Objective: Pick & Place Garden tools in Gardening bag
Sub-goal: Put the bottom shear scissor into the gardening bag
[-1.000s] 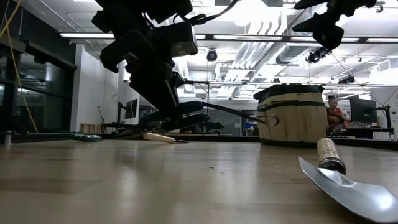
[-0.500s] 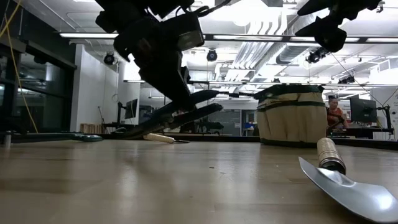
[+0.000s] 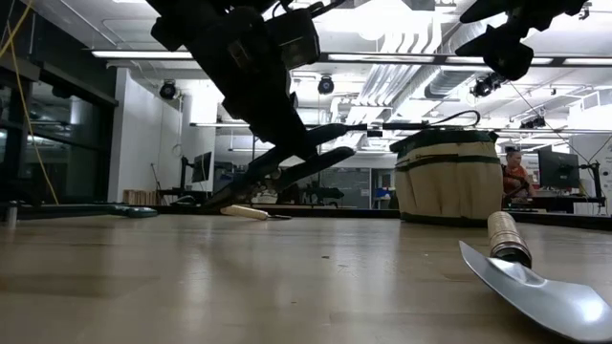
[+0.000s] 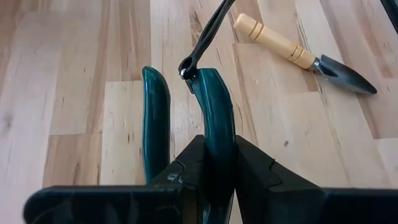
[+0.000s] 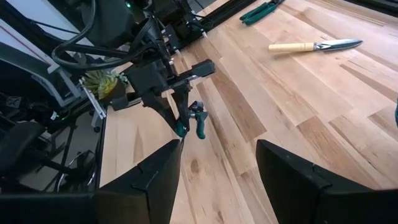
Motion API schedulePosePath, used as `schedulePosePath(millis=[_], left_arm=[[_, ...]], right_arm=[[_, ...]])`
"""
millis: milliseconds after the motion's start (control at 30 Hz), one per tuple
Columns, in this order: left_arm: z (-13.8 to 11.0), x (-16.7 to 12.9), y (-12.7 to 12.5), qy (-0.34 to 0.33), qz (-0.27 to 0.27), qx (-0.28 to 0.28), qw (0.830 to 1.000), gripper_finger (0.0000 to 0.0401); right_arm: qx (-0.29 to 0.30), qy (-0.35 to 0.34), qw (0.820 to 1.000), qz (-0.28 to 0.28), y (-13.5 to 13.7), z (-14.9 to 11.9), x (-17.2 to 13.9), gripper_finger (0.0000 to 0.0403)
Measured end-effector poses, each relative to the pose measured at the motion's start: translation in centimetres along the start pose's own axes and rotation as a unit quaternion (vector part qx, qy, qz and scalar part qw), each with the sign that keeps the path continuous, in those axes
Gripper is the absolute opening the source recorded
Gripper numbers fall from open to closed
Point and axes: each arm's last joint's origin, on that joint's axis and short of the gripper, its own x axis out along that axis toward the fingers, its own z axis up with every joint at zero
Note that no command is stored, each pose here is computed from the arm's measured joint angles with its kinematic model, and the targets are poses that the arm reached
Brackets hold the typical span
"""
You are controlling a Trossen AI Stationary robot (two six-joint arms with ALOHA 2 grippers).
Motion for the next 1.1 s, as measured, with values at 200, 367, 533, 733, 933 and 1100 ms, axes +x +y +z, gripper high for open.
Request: schedulePosePath(millis=[200, 367, 533, 733, 933, 1100], left_arm=[[0.8, -1.2, -0.2, -0.027, -0.003, 0.000, 1.000, 0.0049], [1.8, -2.5, -0.4, -0.064, -0.007, 0.000, 0.998, 0.0049], [2.3, -3.5, -0.5, -0.081, -0.014, -0.012, 0.997, 0.0049], [2.7, -4.4, -0.6, -0.096, -0.017, -0.022, 0.995, 0.0049], [3.5, -5.1, -0.7, -0.131, -0.023, -0.031, 0.991, 0.0049], [4.1, -5.5, -0.8, -0.160, -0.027, -0.038, 0.986, 0.0049]], right_arm=[[0.000, 0.002, 1.000, 0.000, 0.0, 0.0, 0.0, 0.0201], [-0.001, 0.008, 1.000, 0.004, 0.0, -0.1, 0.0, 0.0201], [-0.002, 0.015, 1.000, 0.004, 0.0, -0.2, 0.0, 0.0201], [-0.006, 0.021, 1.000, 0.004, -0.1, -0.3, 0.0, 0.0201], [-0.007, 0.030, 0.999, 0.011, -0.1, -0.4, 0.0, 0.0201], [-0.015, 0.035, 0.999, 0.018, 0.0, -0.4, 0.0, 0.0201]])
